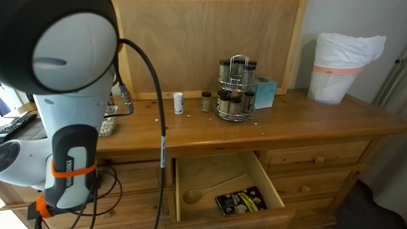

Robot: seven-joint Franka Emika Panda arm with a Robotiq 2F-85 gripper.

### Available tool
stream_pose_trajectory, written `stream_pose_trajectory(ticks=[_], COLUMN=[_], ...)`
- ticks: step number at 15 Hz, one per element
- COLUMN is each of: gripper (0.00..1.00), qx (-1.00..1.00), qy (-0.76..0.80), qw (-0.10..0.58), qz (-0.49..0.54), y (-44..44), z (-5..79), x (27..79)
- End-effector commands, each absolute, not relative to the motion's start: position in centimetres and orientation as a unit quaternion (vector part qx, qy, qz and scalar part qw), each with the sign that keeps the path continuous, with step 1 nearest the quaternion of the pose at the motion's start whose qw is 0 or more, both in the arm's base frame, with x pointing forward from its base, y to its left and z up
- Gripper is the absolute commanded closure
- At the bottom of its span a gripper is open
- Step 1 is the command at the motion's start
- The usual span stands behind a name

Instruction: Open the top left drawer

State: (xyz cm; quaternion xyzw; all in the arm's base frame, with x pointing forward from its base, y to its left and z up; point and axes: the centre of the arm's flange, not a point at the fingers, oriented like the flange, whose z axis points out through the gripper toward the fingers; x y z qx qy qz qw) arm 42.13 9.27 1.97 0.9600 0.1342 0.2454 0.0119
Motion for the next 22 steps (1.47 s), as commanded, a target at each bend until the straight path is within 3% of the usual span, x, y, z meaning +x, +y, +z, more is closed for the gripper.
stream_pose_trajectory(ticks=[1,22], gripper=[0.76,0.76], qx=[0.977,0.992], qy=[0.130,0.119], qw=[-0.012,0.006], qz=[0.168,0.037], y=[9.1,8.9], z=[0.5,2.4], x=[37.0,24.9])
